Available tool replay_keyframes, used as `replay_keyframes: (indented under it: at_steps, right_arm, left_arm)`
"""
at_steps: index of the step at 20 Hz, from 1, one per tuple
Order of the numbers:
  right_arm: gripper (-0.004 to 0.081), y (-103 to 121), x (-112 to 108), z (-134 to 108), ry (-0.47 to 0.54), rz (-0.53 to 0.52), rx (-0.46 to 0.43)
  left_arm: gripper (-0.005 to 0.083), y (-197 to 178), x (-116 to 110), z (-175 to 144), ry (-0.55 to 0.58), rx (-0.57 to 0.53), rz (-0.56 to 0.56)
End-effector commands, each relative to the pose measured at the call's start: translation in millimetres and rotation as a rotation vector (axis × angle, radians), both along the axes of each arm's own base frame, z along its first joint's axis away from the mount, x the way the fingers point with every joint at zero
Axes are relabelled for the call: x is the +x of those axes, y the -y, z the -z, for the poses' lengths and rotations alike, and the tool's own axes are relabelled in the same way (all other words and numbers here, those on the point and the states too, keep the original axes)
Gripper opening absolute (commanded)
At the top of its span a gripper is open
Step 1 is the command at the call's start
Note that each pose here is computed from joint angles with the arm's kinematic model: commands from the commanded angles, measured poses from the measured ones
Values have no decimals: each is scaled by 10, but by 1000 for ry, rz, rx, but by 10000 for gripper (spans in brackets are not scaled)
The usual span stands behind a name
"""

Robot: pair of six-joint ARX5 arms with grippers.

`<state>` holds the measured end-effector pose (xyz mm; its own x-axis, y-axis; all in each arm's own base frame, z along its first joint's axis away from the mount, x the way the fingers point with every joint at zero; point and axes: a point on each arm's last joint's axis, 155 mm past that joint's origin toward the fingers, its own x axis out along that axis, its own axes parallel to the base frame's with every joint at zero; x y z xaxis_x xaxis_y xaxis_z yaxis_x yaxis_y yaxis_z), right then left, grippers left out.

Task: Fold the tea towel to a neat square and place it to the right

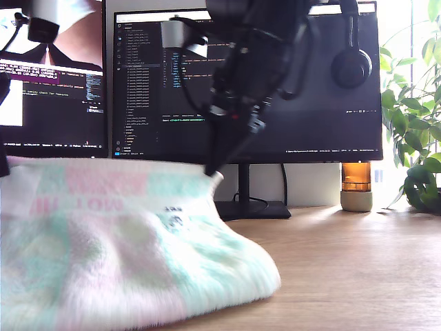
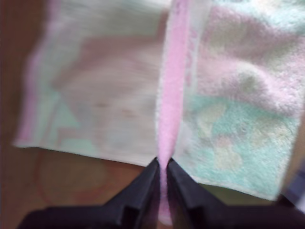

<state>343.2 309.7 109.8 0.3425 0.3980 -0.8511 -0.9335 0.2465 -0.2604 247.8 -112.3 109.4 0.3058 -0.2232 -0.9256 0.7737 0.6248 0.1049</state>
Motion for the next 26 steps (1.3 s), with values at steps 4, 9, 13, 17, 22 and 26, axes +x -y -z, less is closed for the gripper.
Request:
replay_keyframes:
  at_steps: [4,9,13,17,22,26]
  right_arm:
    - [-12,-87,274,281,15,0,-25]
    - [-12,-122,520,212,65,29,-14]
    - [-12,-137,617,163,87,38,1]
    - [-12,-112,695,236,107,55,-21]
    - [-12,-171,823,214,162,51,-4]
    - [-12,-177,874,323,162,57,-9]
  left_arm:
    - [-22,-220,258,-72,88,2,-56]
    - [-22,-366,435,-38,105,-10,-121]
    - [-22,-379,565,60,98,-25,-136]
    - [-22,-399,669,144,97,-24,-148]
    - [-22,-463,762,139,121,-28,-170]
    - [-22,-543,833,111,144,-34,-197]
